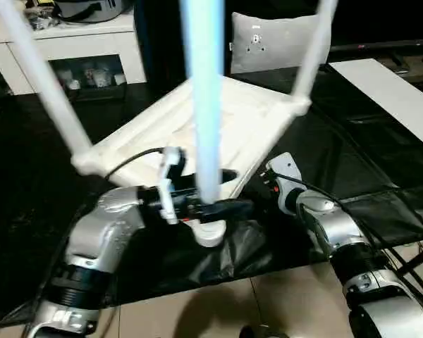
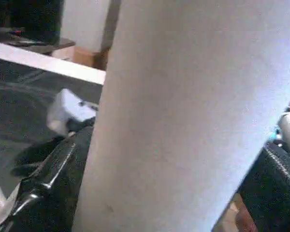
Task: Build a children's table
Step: Rotate table base
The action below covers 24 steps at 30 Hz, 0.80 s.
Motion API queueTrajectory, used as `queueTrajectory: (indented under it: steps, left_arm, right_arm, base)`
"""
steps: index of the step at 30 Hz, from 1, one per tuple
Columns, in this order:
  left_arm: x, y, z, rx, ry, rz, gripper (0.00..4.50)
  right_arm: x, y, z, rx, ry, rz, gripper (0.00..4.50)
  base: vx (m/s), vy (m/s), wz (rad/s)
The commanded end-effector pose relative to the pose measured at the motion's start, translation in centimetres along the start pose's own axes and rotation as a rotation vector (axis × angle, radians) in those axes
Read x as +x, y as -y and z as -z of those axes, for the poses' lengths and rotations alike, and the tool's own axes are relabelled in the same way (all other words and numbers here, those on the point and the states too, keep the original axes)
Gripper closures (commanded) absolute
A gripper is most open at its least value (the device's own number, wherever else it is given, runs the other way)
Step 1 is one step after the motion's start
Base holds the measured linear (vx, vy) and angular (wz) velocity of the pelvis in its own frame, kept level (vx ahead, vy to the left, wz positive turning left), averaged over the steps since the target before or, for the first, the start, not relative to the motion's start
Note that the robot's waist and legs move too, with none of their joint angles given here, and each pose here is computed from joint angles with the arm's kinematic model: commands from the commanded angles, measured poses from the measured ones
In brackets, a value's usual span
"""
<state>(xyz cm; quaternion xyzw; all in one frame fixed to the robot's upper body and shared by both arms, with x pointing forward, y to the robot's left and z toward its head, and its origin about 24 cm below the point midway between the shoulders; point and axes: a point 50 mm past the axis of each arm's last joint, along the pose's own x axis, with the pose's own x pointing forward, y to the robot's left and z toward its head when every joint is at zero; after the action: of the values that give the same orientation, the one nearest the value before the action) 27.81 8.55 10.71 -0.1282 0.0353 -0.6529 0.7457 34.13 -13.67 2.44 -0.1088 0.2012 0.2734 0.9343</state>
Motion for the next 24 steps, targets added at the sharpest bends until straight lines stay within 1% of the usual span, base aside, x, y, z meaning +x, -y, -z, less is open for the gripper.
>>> queueTrajectory:
  steps: [1, 2, 5, 10, 11, 13, 15, 17, 19, 20, 24]
  left_arm:
    - [2.7, 1.2, -0.7, 0.02, 0.006, 0.125, 0.11]
    - [2.7, 1.2, -0.7, 0.02, 0.006, 0.125, 0.11]
    - [3.9, 1.2, -0.8, 0.024, 0.029, 0.132, 0.11]
    - [5.1, 0.9, -1.0, 0.065, 0.043, 0.095, 0.11]
    - [5.8, 0.9, -1.0, 0.08, 0.051, 0.088, 0.11]
    - [6.2, 0.8, -1.1, 0.09, 0.058, 0.072, 0.11]
    - [6.9, 0.2, -1.3, 0.12, 0.067, 0.003, 0.11]
    - [7.1, -0.5, -1.4, 0.142, 0.071, -0.068, 0.11]
    - [7.2, -1.3, -1.5, 0.191, 0.071, -0.152, 0.11]
    - [7.1, -1.3, -1.6, 0.191, 0.076, -0.16, 0.11]
    - [7.0, -1.2, -1.6, 0.189, 0.074, -0.157, 0.11]
  right_arm:
    - [0.7, -1.8, -1.9, -0.05, 0.08, -0.107, 0.0]
    - [0.7, -1.8, -1.9, -0.05, 0.08, -0.107, 0.0]
    - [0.7, -1.9, -1.7, -0.062, 0.081, -0.123, 0.0]
    - [0.7, -1.5, -1.5, -0.07, 0.072, -0.09, 0.0]
    - [0.6, -1.5, -1.5, -0.065, 0.074, -0.095, 0.0]
    - [0.6, -1.4, -1.4, -0.071, 0.075, -0.094, 0.0]
    - [0.5, -1.0, -1.4, -0.071, 0.076, -0.064, 0.0]
    - [0.4, -0.4, -1.3, -0.057, 0.073, -0.021, 0.0]
    - [0.1, 0.4, -1.1, -0.048, 0.074, 0.029, 0.0]
    - [-0.7, 1.3, -0.6, -0.013, 0.078, 0.037, 0.0]
    - [-1.3, 1.9, -0.3, 0.006, 0.083, 0.044, 0.0]
  base:
    - [0.0, 0.0, 0.0]
    - [0.0, 0.0, 0.0]
    - [0.0, 0.0, 0.0]
    - [0.0, 0.0, 0.0]
    - [0.0, 0.0, 0.0]
    - [0.0, 0.0, 0.0]
    - [0.0, 0.0, 0.0]
    - [0.0, 0.0, 0.0]
    - [0.0, 0.0, 0.0]
    - [0.0, 0.0, 0.0]
    - [0.0, 0.0, 0.0]
